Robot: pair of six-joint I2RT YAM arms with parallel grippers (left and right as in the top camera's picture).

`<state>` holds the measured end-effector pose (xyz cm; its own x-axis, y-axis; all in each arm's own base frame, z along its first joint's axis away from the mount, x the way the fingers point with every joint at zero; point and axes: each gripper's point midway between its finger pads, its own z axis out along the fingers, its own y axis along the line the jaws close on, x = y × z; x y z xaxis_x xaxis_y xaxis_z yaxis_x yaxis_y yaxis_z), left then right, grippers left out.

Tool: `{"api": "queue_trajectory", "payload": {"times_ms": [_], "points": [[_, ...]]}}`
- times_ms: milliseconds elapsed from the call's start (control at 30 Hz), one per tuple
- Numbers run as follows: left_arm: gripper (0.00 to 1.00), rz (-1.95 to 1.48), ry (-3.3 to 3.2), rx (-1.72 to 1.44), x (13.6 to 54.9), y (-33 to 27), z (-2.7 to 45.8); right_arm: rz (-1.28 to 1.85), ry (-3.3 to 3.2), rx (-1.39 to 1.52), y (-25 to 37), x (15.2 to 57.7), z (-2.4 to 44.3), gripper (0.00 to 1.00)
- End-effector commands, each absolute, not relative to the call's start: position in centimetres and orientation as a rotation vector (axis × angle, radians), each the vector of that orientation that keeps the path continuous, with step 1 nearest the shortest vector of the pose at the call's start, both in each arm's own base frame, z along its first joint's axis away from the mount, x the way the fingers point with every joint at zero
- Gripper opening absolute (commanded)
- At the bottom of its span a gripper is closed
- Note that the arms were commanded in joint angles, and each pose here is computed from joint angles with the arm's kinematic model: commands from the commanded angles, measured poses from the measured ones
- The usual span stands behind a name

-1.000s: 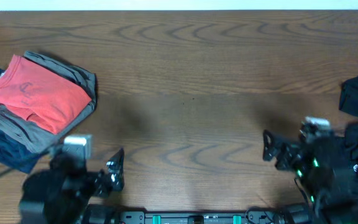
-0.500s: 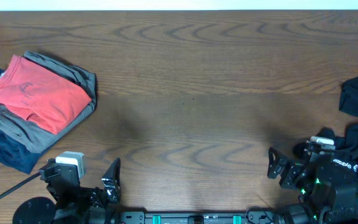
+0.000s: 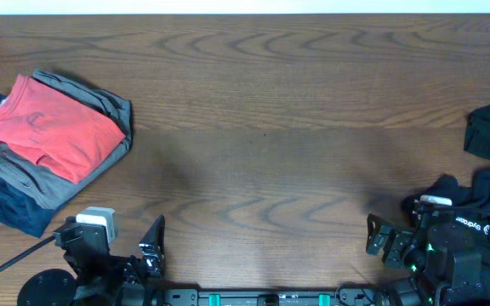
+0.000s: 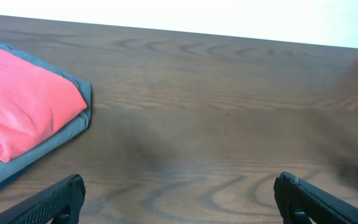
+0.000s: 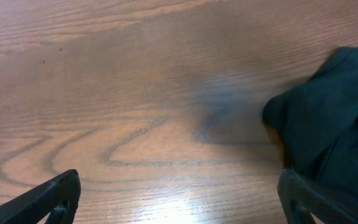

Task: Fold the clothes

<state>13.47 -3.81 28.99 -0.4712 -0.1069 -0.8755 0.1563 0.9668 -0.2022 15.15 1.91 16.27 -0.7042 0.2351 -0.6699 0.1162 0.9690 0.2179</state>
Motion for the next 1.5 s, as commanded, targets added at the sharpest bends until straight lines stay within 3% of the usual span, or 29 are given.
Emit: {"api": "queue_trajectory", "payload": {"times_ms": [0,267,733,933,1467], "points": [[0.98,-0.302,2.038,0.032,13.5,-3.7,28.9,0.208,2.337,0.252,1.9,15.1,16.1,0.99],[0.98,-0.302,2.038,0.033,13.5,-3.7,28.9,0.144,2.061,-0.079,3.1,18.7,17.4,0.99],[0.98,-0.302,2.038,0.033,13.5,-3.7,28.9,0.061,1.588,-0.237,4.6,23.8,18.1,0.99],[0.98,-0.302,2.038,0.032,13.5,-3.7,28.9,0.019,1.617,-0.266,4.4,24.2,15.8,0.99],[0.98,-0.302,2.038,0.032,13.5,-3.7,28.9,0.022,1.623,-0.259,4.3,24.2,15.7,0.99]]}}
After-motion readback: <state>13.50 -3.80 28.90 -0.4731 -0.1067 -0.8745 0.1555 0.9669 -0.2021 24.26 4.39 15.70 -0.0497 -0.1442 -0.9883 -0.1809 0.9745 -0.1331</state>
